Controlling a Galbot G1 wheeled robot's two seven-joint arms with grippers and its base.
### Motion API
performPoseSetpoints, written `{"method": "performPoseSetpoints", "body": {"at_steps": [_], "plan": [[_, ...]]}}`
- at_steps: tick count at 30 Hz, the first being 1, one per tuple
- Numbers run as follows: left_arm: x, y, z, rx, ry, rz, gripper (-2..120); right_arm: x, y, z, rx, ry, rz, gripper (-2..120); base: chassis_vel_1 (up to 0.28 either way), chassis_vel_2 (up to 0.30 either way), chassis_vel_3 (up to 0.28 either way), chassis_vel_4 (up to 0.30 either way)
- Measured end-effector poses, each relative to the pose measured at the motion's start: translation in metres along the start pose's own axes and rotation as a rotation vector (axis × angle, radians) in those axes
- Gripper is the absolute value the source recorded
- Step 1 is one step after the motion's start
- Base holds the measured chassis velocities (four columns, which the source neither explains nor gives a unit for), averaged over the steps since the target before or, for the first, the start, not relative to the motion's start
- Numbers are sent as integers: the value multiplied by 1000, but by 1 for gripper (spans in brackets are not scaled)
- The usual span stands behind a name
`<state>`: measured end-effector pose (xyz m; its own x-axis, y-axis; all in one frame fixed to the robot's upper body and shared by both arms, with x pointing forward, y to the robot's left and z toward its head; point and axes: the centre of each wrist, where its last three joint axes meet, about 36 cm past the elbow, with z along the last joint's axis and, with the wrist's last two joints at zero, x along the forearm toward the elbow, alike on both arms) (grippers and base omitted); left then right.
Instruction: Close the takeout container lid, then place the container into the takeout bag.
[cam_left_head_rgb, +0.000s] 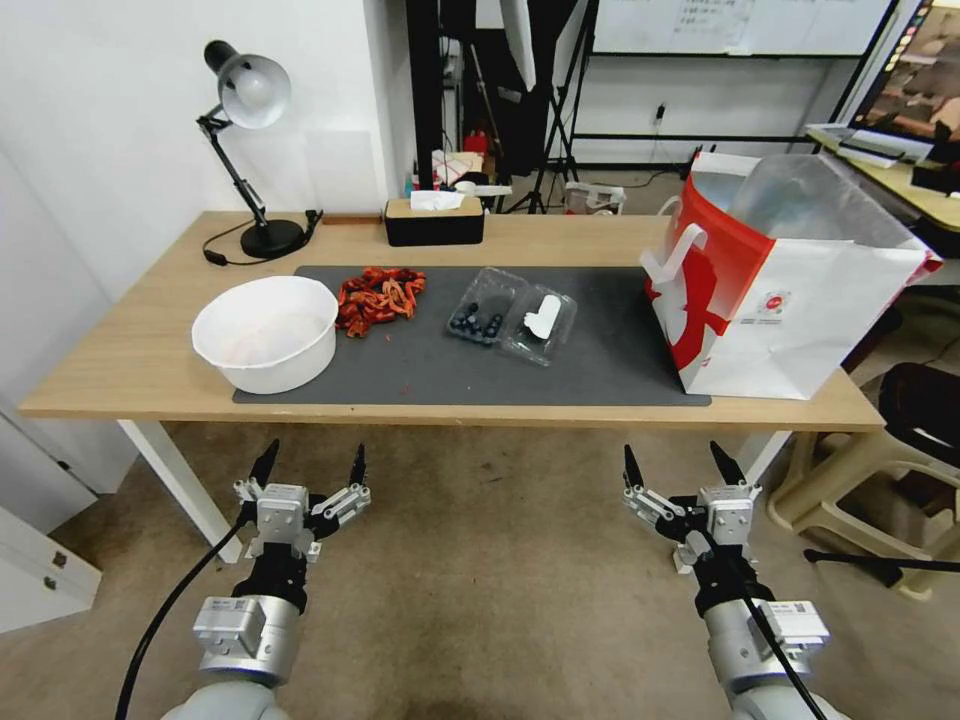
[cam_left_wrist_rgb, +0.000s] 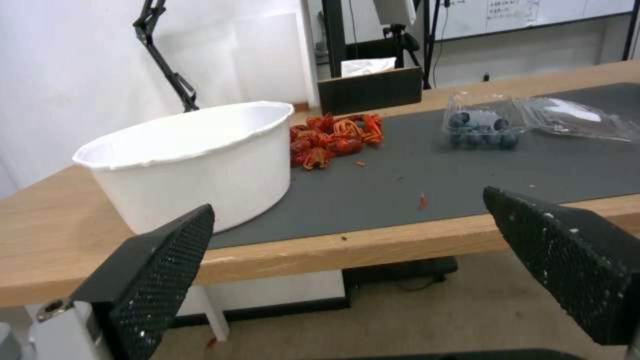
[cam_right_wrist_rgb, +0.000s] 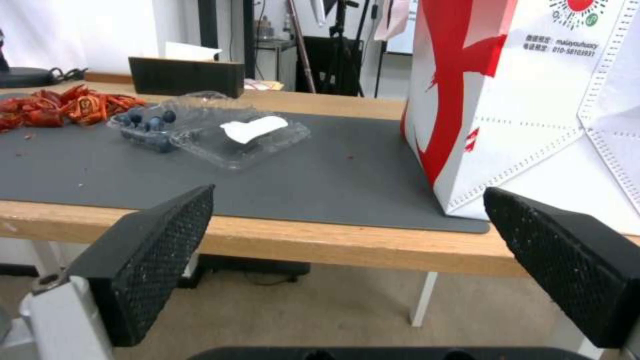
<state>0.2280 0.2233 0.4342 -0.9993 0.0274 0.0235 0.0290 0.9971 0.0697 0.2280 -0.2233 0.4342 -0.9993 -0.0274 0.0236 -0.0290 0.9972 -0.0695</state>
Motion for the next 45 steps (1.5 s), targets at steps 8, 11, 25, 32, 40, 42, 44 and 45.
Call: {"method": "performPoseSetpoints", "body": {"at_steps": [8,11,25,32,40,42,44,45], "plan": [[0,0,0,0,0,0,100,0,0,0,0,0,0,100,0,0,0,0],[0,0,0,0,0,0,100,0,0,0,0,0,0,100,0,0,0,0],[1,-5,-2,12,2,-3,100,8,4,-3,-3,7,-19,100,0,0,0,0],[21,-52,-31,152,54,-14,100,40,20,-21,-28,-27,-91,100,0,0,0,0],[43,-86,-48,274,118,-21,100,40,17,-21,-13,-57,-74,100,0,0,0,0],[43,-88,-45,280,111,-19,100,40,17,-21,-10,-58,-73,100,0,0,0,0],[43,-89,-45,282,107,-20,100,40,17,-21,-8,-61,-74,100,0,0,0,0],[43,-89,-44,282,103,-20,100,40,17,-21,-7,-64,-75,100,0,0,0,0]]}}
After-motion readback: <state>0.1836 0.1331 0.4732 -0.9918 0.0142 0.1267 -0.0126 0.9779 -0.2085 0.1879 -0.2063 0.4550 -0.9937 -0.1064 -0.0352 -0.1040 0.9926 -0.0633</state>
